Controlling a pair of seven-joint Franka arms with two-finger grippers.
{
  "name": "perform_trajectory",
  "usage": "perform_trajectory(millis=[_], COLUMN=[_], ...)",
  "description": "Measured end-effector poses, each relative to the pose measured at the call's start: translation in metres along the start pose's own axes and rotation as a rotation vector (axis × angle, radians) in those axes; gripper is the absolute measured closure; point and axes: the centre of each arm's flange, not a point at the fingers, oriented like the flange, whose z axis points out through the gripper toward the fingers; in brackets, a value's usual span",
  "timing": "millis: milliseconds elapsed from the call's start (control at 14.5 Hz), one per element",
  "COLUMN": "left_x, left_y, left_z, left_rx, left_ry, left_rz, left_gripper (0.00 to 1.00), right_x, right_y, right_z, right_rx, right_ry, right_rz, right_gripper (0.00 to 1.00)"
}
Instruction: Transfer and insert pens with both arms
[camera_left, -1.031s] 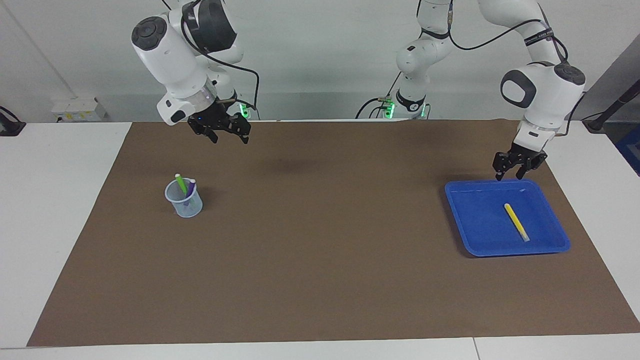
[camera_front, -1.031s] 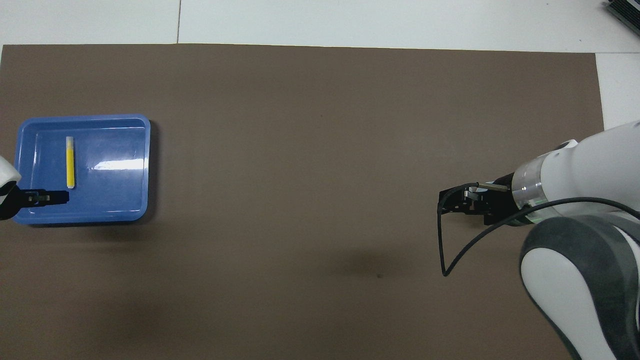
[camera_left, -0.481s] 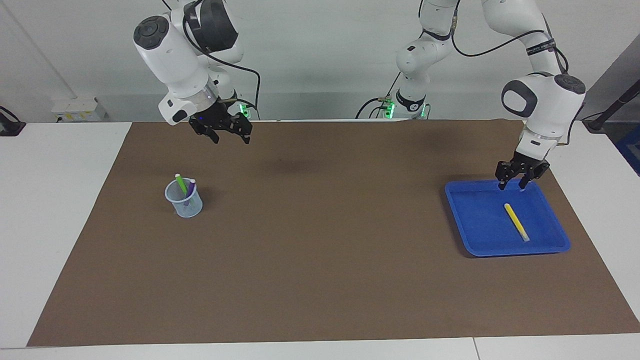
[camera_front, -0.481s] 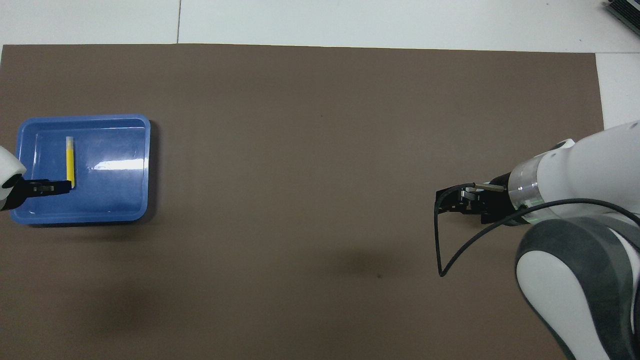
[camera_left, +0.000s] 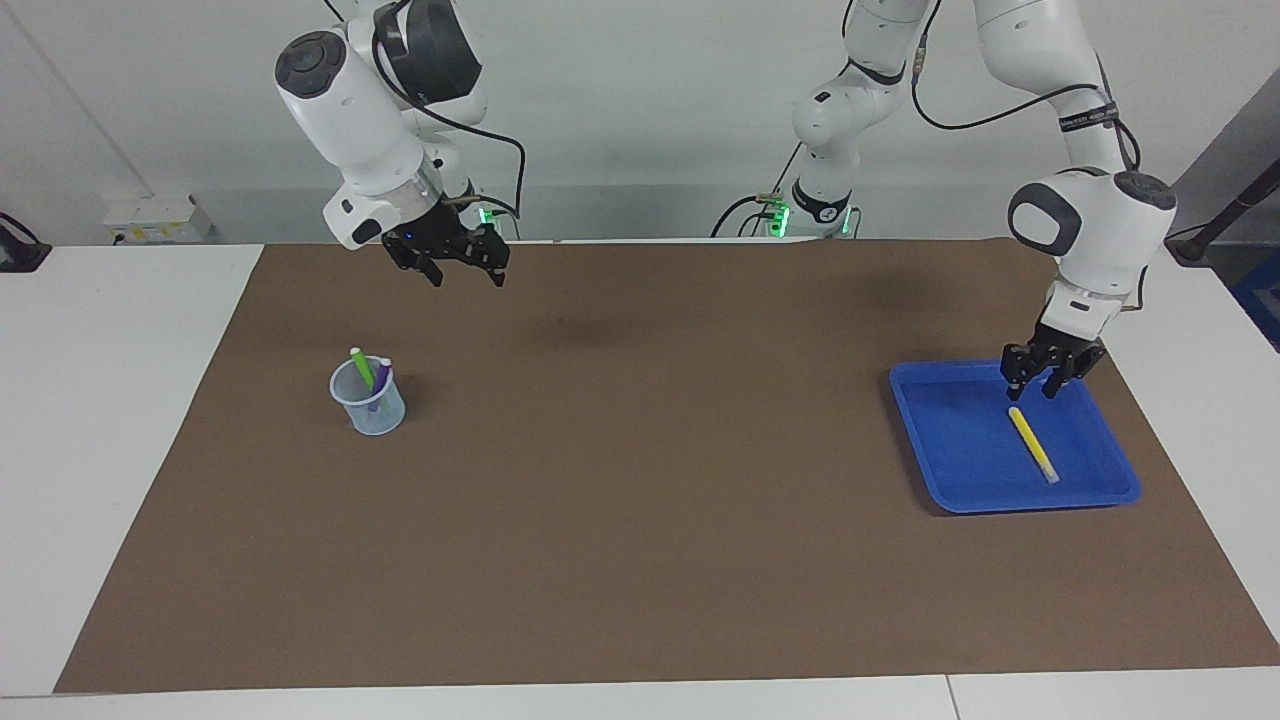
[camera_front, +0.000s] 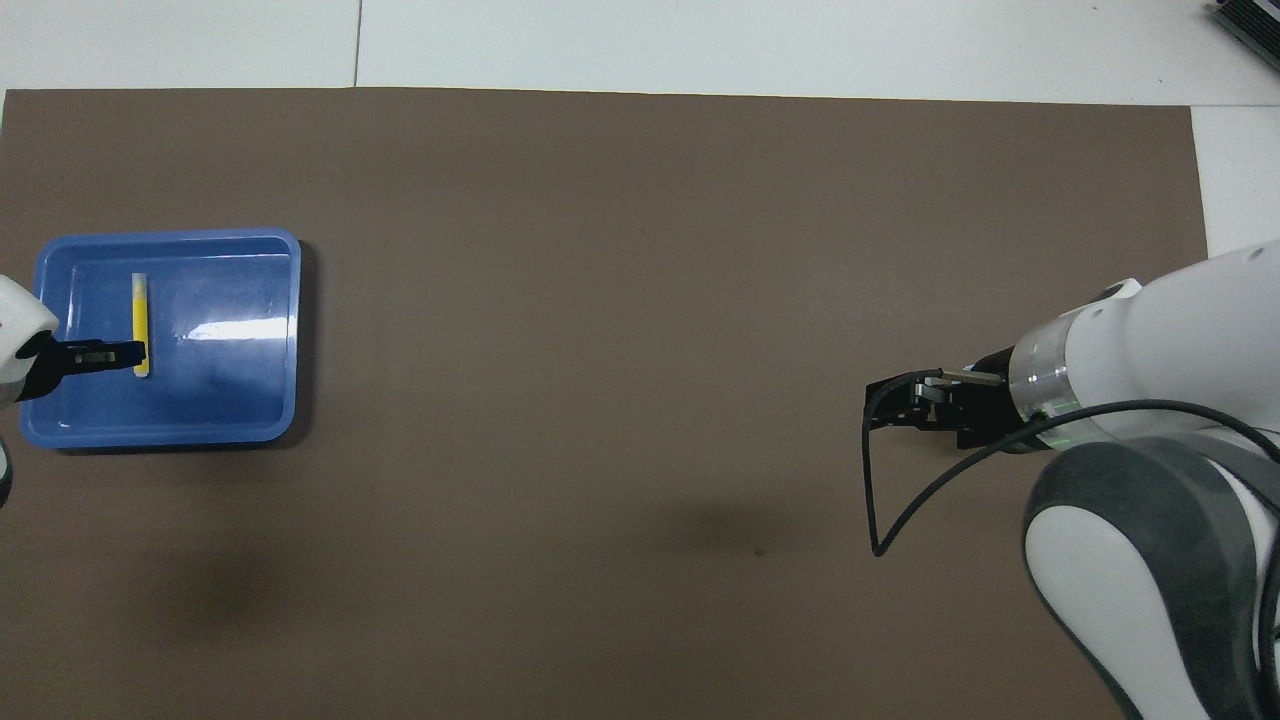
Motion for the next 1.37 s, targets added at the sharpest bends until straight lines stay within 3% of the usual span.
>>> perform_trajectory(millis=[550, 1031, 1375], left_x=[0.012, 0.014, 0.016], left_y=[-0.011, -0.012, -0.014], left_z=[0.037, 0.047, 0.050], left_rx=[-0.017, -0.021, -0.023], left_ry=[0.028, 0.036, 0.038], left_rz=[-0.016, -0.018, -0.019], left_gripper=[0.40, 0.36, 0.40], right_x=[-0.002, -0.002, -0.002], right_y=[-0.007, -0.007, -0.007], right_z=[0.001, 0.002, 0.003], right_rx=[0.002, 0.002, 0.001], right_ry=[0.008, 0.008, 0.007], right_rz=[-0.006, 0.000, 0.000], right_gripper=[0.00, 0.00, 0.00])
